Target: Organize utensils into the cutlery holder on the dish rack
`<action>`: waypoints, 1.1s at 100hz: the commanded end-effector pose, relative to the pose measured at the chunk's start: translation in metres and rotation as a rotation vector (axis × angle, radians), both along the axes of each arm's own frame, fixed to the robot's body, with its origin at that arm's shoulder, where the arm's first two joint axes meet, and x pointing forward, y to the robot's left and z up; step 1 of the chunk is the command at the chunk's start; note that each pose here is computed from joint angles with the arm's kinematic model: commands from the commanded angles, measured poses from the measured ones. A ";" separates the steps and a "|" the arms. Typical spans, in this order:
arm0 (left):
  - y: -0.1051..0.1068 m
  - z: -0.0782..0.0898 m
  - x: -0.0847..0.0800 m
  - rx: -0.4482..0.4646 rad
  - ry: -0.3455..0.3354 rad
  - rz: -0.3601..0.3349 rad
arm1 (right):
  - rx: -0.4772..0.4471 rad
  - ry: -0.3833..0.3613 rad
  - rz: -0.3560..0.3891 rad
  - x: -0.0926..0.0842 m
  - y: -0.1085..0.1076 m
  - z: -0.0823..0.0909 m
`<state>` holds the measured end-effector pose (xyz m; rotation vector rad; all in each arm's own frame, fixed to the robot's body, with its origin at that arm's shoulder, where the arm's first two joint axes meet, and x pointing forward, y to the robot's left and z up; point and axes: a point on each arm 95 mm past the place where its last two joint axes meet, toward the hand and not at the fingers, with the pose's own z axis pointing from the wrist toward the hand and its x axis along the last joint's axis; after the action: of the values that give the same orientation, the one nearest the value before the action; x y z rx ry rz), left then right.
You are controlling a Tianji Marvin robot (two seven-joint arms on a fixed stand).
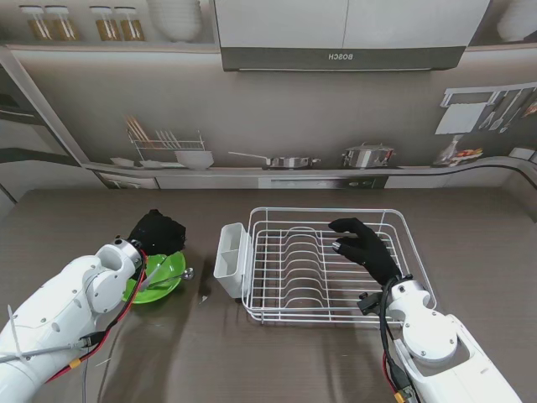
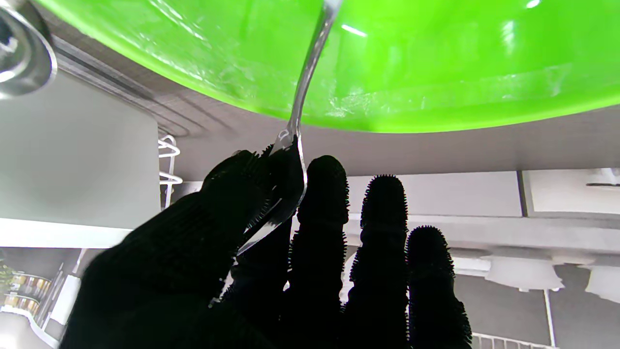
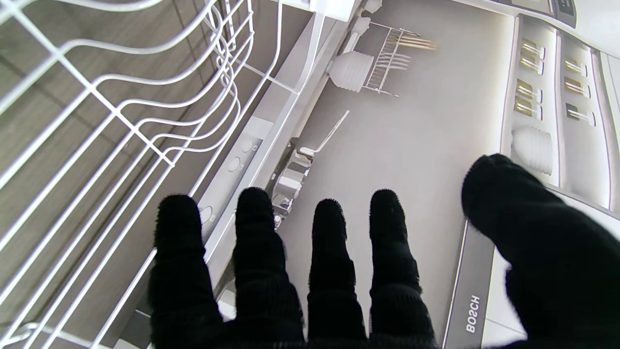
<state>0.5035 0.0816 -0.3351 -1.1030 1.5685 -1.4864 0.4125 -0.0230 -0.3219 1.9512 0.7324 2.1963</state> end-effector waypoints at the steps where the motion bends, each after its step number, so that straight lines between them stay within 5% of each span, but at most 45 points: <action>1: 0.001 0.002 0.001 0.007 0.008 -0.003 | 0.004 0.010 0.016 -0.002 0.004 -0.002; 110: -0.021 0.068 0.003 -0.023 -0.051 -0.122 | 0.011 0.015 0.022 -0.003 0.005 -0.003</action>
<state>0.5055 0.0648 -0.2748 -1.0050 1.5975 -1.5981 0.4122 -0.0221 -0.3225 1.9615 0.7304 2.2001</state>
